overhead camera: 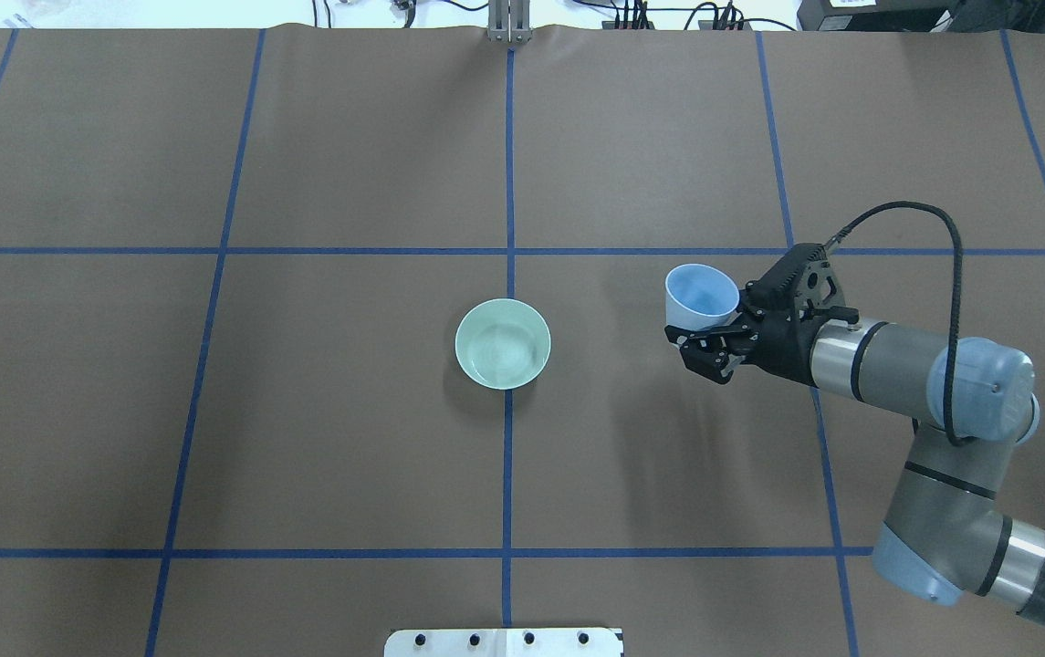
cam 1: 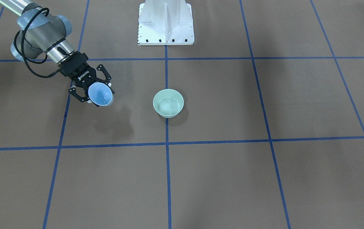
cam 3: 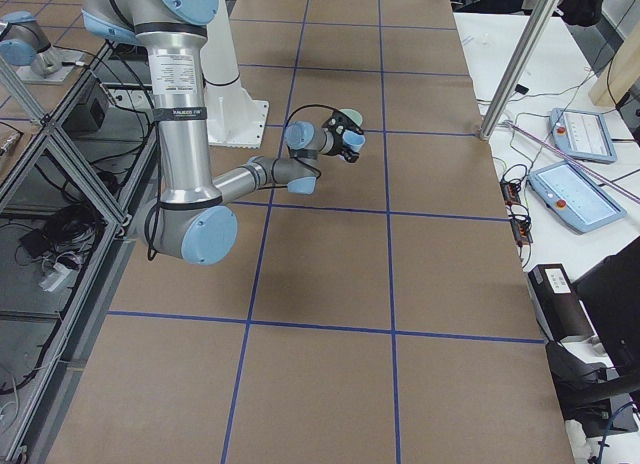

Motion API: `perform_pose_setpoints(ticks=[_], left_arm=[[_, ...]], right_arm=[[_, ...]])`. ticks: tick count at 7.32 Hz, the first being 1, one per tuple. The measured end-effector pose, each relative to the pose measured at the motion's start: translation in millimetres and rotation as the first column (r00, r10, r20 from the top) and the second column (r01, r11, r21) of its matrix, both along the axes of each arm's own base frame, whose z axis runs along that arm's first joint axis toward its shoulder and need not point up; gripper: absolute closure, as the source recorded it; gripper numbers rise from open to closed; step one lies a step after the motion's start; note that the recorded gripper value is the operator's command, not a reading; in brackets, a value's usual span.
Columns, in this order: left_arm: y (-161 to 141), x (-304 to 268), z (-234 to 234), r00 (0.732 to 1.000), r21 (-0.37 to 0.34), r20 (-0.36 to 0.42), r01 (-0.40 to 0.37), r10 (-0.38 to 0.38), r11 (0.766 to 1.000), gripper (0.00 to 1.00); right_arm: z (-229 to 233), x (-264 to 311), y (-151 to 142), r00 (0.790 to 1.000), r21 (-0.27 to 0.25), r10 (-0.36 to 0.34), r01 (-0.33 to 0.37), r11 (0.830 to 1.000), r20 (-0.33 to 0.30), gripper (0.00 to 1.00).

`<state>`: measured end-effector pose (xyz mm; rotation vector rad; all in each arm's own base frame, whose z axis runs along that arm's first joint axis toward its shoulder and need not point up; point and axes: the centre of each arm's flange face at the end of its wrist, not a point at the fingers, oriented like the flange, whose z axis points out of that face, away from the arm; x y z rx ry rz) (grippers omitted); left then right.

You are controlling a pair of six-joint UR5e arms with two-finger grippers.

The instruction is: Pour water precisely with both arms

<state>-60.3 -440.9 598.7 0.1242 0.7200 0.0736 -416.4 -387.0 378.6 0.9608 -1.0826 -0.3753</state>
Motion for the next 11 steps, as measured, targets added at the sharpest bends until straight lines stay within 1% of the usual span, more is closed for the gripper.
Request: perform_pose_setpoints(ticks=[1,3,4,5,7,8,10,11], left_arm=[[0.0,0.0,0.9,1.000,-0.003,0.000,0.001,-0.001,1.000,0.00],[0.1,0.0,3.1,1.000,-0.008,0.000,0.002,-0.002,1.000,0.00],[0.8,0.0,4.9,1.000,-0.013,0.000,0.003,-0.003,1.000,0.00],[2.1,0.0,7.3,1.000,-0.018,0.000,0.003,-0.003,1.000,0.00],[3.4,-0.1,10.6,1.000,-0.025,0.000,0.004,-0.004,1.000,0.00],[3.6,-0.1,12.0,1.000,-0.028,0.000,0.004,-0.004,1.000,0.00],[3.8,-0.1,14.1,1.000,-0.033,0.000,0.004,-0.004,0.999,0.00],[4.0,-0.1,15.7,1.000,-0.036,0.000,0.004,-0.004,0.999,0.00]], right_arm=[[-19.3,-17.8,-7.0,0.999,-0.027,-0.029,0.028,0.999,-0.041,1.00],[-54.6,-49.8,-16.9,0.990,-0.086,-0.068,0.057,0.995,-0.127,1.00],[-74.3,-65.8,-19.0,0.982,-0.099,-0.086,0.070,0.993,-0.168,1.00],[-95.5,-79.5,-20.7,0.971,-0.099,-0.104,0.084,0.992,-0.213,1.00],[-126.3,-97.7,-21.9,0.947,-0.108,-0.131,0.103,0.989,-0.292,1.00],[-137.7,-103.7,-21.5,0.932,-0.129,-0.144,0.106,0.986,-0.332,1.00],[-164.7,-106.4,-14.1,0.893,-0.187,-0.173,0.103,0.977,-0.416,1.00],[-175.5,-107.2,-8.3,0.874,-0.210,-0.190,0.103,0.972,-0.448,1.00]])
